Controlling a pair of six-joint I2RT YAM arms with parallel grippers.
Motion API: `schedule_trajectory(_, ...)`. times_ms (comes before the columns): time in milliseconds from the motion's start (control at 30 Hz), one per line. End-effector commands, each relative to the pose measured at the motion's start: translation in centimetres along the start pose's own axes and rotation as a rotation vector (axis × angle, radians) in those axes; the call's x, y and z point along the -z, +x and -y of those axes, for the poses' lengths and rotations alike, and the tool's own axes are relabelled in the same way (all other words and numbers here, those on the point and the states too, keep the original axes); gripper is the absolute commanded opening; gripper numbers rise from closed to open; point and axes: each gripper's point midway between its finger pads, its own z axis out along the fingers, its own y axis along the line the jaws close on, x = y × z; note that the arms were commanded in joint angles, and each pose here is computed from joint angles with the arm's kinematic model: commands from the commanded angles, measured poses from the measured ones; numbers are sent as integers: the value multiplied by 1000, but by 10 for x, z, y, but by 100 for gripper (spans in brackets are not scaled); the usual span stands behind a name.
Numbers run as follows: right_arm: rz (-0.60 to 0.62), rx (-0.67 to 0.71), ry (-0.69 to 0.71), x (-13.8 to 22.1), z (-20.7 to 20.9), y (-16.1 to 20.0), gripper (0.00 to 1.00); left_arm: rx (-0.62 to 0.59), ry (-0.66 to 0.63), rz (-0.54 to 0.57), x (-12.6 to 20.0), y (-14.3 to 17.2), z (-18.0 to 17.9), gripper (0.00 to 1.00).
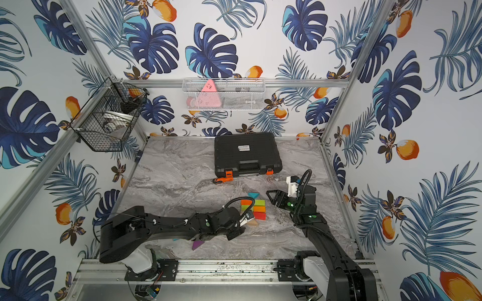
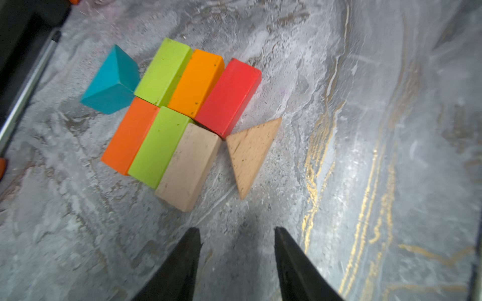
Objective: Assemble a piece of candy with building blocks
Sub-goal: Assemble the building block at the center of the board, then move the building block to the center of the board.
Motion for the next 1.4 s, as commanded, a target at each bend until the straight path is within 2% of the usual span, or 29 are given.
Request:
schedule_trajectory(0, 12, 29, -44, 2, -13, -7, 73, 33, -14, 12, 31, -3, -4, 53)
schedule_trajectory(67, 10, 51, -71, 3, -23, -6, 73, 69, -50, 56, 57, -6, -15, 54)
schedule_trajectory(167, -42, 128, -139, -2, -52, 5, 69, 193, -180, 105, 100, -4, -54, 53)
schedule_trajectory(233, -135, 223, -163, -14, -78, 25, 70, 293, -328, 121, 134, 3, -89, 61)
schedule_trajectory(400, -305, 328, -206, -38, -120, 72, 69, 582, -653, 194, 221, 25, -159, 68)
schedule_trajectory(500, -401, 410, -240, -53, -150, 111, 69, 684, -725, 215, 254, 41, -178, 68)
schedule_trajectory(600, -504, 539, -265, -73, -174, 154, 69, 728, -756, 241, 273, 51, -182, 66)
schedule_trajectory(800, -656, 819, -246, -122, -197, 217, 69, 760, -747, 272, 289, 59, -178, 64)
schedule_trajectory(900, -699, 857, -252, -146, -208, 234, 69, 771, -722, 296, 290, 61, -174, 64)
schedule_trajectory(1100, -776, 940, -258, -168, -218, 266, 68, 753, -733, 304, 294, 62, -175, 67)
schedule_trajectory(1367, -855, 1023, -180, -180, -197, 295, 61, 727, -722, 271, 287, 61, -174, 69)
